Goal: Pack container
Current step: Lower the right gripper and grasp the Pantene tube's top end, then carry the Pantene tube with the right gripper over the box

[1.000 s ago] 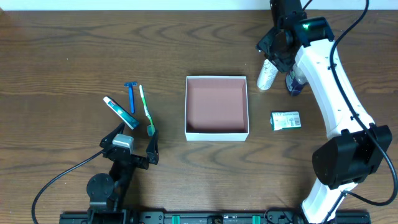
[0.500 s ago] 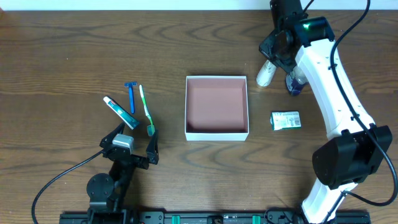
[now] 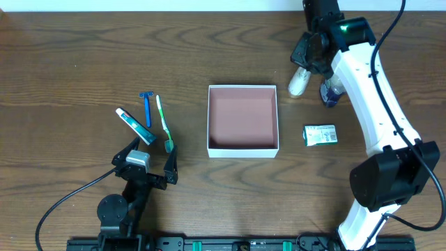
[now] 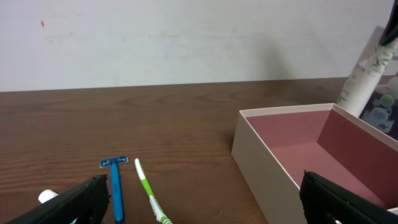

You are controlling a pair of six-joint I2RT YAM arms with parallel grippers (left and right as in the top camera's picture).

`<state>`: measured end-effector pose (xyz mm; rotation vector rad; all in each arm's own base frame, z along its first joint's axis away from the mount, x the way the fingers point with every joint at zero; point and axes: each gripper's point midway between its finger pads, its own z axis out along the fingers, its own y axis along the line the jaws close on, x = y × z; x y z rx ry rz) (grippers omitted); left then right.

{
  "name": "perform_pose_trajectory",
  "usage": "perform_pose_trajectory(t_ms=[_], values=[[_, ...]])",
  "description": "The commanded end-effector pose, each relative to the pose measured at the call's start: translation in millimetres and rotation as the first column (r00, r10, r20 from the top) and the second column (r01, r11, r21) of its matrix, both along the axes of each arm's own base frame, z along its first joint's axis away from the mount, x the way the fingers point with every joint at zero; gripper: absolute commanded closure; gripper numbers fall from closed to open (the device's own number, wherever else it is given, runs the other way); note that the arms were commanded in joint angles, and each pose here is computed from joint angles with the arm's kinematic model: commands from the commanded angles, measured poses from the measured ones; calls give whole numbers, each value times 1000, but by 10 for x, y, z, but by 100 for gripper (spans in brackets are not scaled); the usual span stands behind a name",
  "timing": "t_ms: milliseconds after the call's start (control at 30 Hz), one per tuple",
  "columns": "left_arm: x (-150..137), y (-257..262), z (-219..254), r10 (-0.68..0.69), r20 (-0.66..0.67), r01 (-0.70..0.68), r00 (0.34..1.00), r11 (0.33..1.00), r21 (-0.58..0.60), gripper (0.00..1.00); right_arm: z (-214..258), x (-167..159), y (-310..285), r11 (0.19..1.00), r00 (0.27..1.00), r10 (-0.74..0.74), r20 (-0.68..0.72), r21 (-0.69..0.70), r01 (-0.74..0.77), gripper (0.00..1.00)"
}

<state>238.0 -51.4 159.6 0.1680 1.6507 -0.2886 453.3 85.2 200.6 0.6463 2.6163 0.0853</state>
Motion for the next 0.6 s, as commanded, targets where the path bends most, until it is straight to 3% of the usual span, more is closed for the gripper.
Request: perform_pose_trajectory(t_ms=[0,200,567], values=[[-13,-36,-159,-20,-46,20,999,1000,-1,2,730,66,31,992,976,120,182,-49,-113,99],[-13,-36,-159,-20,-46,20,999,1000,-1,2,1068,66,121,982,947,188,261,-65,-177,99],[-13,-36,-159,-20,-46,20,999,1000,-1,2,1248,-120,701,932,885,363,292,-110,-346,99]])
